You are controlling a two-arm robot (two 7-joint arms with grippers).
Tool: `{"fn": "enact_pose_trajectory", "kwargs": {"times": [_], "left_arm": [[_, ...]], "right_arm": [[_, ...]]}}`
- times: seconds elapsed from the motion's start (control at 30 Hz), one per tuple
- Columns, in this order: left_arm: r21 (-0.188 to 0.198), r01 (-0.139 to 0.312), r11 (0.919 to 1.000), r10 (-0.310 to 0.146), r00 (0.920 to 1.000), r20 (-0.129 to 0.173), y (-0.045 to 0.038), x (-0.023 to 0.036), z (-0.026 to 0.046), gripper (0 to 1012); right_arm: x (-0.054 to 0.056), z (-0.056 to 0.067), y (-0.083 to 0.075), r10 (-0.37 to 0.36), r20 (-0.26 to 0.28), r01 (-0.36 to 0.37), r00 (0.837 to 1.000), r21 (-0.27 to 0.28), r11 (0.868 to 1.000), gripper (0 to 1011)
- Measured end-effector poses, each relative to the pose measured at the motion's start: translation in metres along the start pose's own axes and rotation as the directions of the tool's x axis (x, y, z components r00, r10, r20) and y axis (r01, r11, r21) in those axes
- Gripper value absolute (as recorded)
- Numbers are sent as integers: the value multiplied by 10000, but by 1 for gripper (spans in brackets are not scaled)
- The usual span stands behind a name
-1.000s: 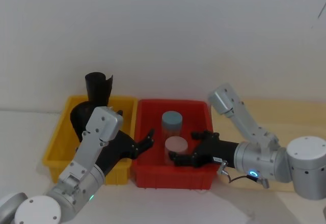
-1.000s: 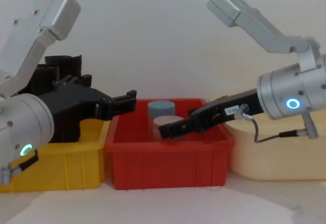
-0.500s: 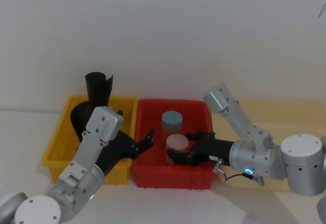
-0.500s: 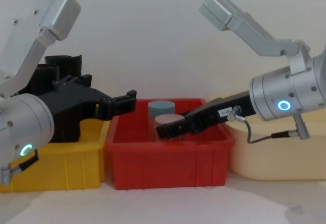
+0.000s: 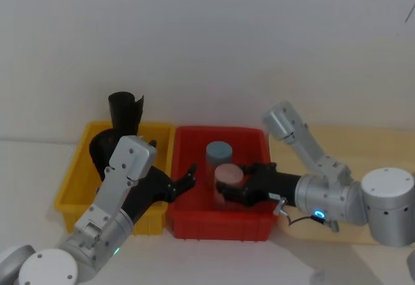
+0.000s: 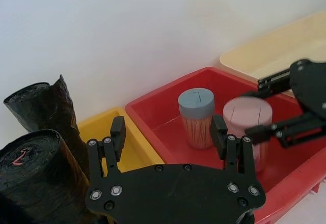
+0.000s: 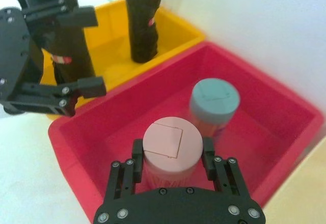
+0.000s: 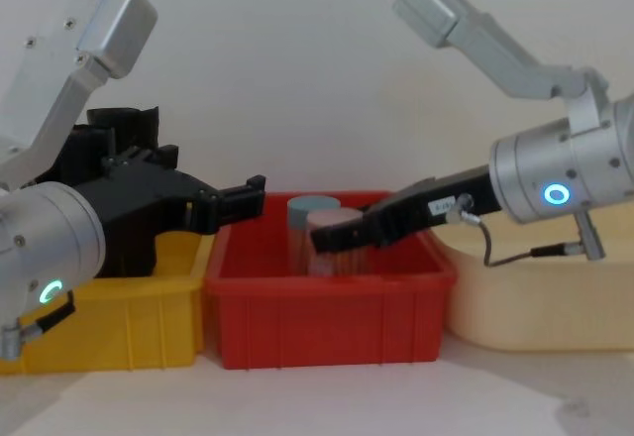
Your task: Pick up the garbage bag with the one hand and transfer it to the other hand.
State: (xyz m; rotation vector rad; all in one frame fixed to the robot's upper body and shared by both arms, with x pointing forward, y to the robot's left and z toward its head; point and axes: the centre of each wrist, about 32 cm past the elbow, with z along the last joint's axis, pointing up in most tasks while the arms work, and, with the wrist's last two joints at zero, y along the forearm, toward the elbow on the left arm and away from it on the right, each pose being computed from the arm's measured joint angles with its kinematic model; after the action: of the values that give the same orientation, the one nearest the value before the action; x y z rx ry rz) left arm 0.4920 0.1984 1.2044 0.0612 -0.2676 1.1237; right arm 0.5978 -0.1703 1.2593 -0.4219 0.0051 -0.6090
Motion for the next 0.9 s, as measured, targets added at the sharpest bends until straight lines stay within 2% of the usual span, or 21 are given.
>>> {"fn": "enact_pose_trajectory", "kwargs": {"times": [0.37,0.47,0.67,0.73,0.9], "left_arm": [[-1,0,10000,0,10000,0,0,0,0,1002],[0,0,10000,0,10000,0,0,0,0,1002],[-1,0,10000,0,10000,0,0,0,0,1002],[0,0,10000,0,10000,0,0,0,0,1002],[0,1,10000,-1,10000,0,0,0,0,1001]], "right_arm": [[75,165,-243,-876,314,847,9957,857,9927,664],[114,235,-347,-1227,409,1173,9916,1160,9863,664],[225,376,-610,-2162,518,2045,9750,1731,9634,663],[269,400,-700,-2469,499,2344,9678,1804,9553,663],[323,417,-817,-2869,462,2753,9569,1717,9459,664]]}}
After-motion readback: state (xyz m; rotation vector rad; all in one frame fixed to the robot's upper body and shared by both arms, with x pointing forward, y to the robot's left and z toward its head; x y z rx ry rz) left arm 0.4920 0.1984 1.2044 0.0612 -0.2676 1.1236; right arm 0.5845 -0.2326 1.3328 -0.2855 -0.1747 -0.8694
